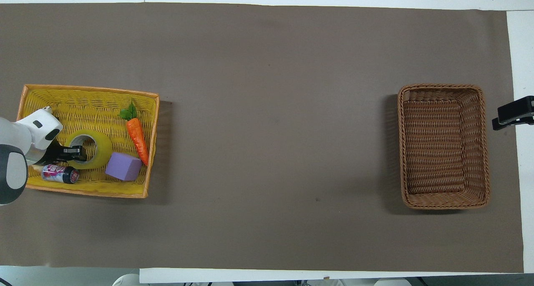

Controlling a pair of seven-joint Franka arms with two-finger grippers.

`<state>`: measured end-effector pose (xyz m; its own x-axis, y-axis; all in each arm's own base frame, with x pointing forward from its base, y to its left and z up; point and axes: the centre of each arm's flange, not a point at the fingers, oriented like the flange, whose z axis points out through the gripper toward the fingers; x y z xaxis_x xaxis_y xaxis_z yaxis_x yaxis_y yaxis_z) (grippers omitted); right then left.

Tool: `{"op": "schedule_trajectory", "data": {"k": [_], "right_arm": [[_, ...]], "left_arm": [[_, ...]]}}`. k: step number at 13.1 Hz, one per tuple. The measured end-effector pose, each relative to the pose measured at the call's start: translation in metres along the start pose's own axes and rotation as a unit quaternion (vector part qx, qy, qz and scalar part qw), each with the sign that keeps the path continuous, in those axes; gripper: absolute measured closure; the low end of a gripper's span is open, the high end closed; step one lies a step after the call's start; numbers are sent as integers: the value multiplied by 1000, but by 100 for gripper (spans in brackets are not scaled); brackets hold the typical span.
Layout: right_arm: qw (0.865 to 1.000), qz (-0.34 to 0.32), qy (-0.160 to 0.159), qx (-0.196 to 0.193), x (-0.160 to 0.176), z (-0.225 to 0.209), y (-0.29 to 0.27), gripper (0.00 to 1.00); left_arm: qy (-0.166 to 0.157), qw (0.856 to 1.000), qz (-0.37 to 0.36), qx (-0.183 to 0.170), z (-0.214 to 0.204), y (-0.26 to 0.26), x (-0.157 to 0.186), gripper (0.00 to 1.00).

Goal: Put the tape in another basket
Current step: 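Close the left gripper on the rim of the tape roll, then lift the tape roll out of the yellow basket with the left gripper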

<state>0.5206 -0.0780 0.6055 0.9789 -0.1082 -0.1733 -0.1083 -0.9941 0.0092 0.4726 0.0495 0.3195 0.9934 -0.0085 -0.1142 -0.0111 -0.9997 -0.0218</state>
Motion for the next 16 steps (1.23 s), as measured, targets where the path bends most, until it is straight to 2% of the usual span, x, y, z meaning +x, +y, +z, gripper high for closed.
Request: {"op": "schedule_trajectory", "data": {"k": [7,8,9,10,12,14,16], "right_arm": [[1000,0,0,0,0,0,0,1],[1000,0,0,0,0,0,0,1],[1000,0,0,0,0,0,0,1],[1000,0,0,0,0,0,0,1],[1000,0,0,0,0,0,0,1],[1000,0,0,0,0,0,0,1],[1000,0,0,0,0,0,0,1]], "left_arm": [[-1,1000,1,-2,13,0,2,55],[0,1000,0,-2,13,0,3,60],[1,1000,0,-2,12,0,3,73],[1,1000,0,-2,12,0,3,78],[1,1000,0,-2,12,0,3,78],[-3,1000,-1,-3,1,0,8,78],[-16,1000,-8,-13,-39,2,24,78]]}}
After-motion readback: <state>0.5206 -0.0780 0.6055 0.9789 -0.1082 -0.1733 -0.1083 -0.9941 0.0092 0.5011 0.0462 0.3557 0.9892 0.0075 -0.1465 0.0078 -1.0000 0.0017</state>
